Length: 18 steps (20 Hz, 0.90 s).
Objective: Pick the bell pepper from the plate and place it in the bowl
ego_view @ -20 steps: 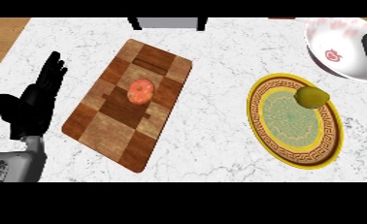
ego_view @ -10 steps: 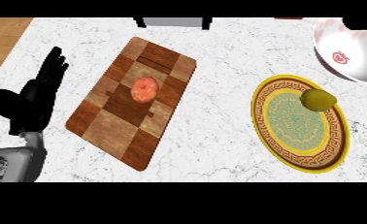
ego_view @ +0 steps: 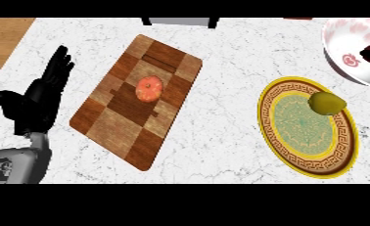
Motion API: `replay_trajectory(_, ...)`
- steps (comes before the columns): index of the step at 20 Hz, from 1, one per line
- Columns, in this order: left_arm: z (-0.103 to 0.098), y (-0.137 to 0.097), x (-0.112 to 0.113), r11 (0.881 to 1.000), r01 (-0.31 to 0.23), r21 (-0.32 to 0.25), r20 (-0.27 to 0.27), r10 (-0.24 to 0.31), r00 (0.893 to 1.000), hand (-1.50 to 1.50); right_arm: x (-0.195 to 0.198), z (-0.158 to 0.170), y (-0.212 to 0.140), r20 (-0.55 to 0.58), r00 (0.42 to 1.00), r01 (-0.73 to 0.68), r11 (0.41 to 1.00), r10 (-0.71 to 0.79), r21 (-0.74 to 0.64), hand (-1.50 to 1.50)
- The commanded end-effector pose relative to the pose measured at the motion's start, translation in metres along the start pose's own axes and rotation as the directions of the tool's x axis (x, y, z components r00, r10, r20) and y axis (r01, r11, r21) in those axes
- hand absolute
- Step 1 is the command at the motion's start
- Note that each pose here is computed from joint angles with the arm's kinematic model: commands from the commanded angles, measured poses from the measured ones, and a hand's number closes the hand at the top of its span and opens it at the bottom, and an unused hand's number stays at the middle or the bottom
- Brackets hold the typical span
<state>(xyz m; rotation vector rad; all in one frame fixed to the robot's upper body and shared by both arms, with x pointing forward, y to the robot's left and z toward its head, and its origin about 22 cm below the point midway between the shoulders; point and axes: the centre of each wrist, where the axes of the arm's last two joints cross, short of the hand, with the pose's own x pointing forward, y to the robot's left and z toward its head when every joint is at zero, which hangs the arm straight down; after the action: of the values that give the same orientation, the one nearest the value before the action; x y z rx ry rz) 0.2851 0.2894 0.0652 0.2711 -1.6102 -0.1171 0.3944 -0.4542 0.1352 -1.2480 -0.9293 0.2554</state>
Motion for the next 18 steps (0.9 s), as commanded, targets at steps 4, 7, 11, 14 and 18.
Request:
replay_trajectory(4,-0.002,0.007,0.002,0.999,0.006,0.037,-0.009,-0.006,1.000,0.00,-0.027,-0.001,0.002,0.085,0.972,0.212,0.974,-0.218,0.076,-1.50)
replay_trajectory(7,-0.007,0.000,0.000,0.999,-0.019,0.037,-0.001,0.019,1.000,0.00,-0.017,-0.006,-0.018,0.099,0.877,0.470,0.882,-0.470,0.017,-1.50)
replay_trajectory(11,0.001,0.004,-0.006,0.999,0.001,0.042,-0.020,0.000,1.000,0.00,-0.028,-0.006,-0.021,0.139,0.706,0.706,0.704,-0.694,-0.074,-1.50)
replay_trajectory(14,0.005,0.009,-0.012,0.999,0.006,0.036,-0.017,-0.006,1.000,0.00,-0.067,-0.010,-0.044,0.164,0.615,0.788,0.610,-0.771,-0.087,-1.50)
replay_trajectory(18,0.007,0.006,-0.002,1.000,-0.003,0.022,-0.034,0.003,0.999,0.00,-0.120,-0.004,-0.051,0.127,0.604,0.797,0.601,-0.787,-0.062,-1.50)
